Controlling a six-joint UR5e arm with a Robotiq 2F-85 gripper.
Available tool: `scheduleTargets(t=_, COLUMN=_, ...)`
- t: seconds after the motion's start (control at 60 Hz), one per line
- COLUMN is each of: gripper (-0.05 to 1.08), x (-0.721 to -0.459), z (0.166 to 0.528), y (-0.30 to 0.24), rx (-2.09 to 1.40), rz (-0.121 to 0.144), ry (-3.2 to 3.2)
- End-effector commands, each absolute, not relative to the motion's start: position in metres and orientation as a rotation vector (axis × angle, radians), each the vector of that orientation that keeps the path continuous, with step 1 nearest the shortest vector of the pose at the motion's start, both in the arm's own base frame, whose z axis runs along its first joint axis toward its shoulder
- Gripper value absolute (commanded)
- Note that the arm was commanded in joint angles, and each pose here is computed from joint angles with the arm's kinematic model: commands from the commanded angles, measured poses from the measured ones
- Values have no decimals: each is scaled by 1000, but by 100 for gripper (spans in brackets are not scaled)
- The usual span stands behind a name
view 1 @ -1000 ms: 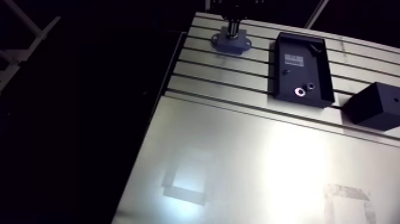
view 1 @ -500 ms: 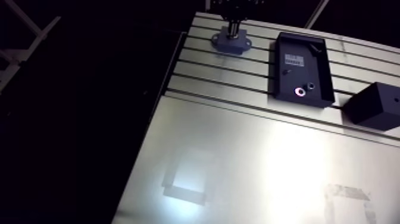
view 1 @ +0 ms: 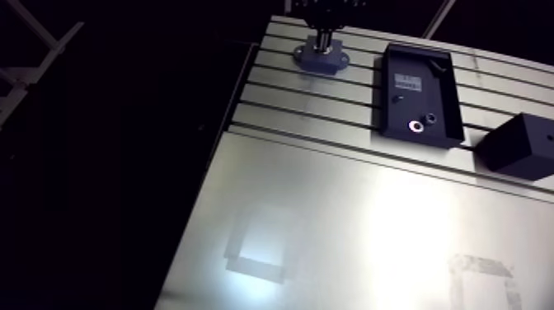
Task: Pick up the bearing and press it into the housing until flush.
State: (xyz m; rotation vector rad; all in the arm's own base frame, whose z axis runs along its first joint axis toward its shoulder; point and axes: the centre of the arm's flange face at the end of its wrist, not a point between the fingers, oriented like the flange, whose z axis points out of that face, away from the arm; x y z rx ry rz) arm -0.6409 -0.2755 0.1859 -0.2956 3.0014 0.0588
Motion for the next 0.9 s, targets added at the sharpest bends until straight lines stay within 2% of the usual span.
scheduleTargets(t=0.017, gripper=104, x=-640, z=185, y=-276, rx=-297, rz=59, ry=2999)
scheduleTargets(t=0.9, gripper=104, x=-639, z=178, y=-275, rx=-301, rz=62, ry=2993)
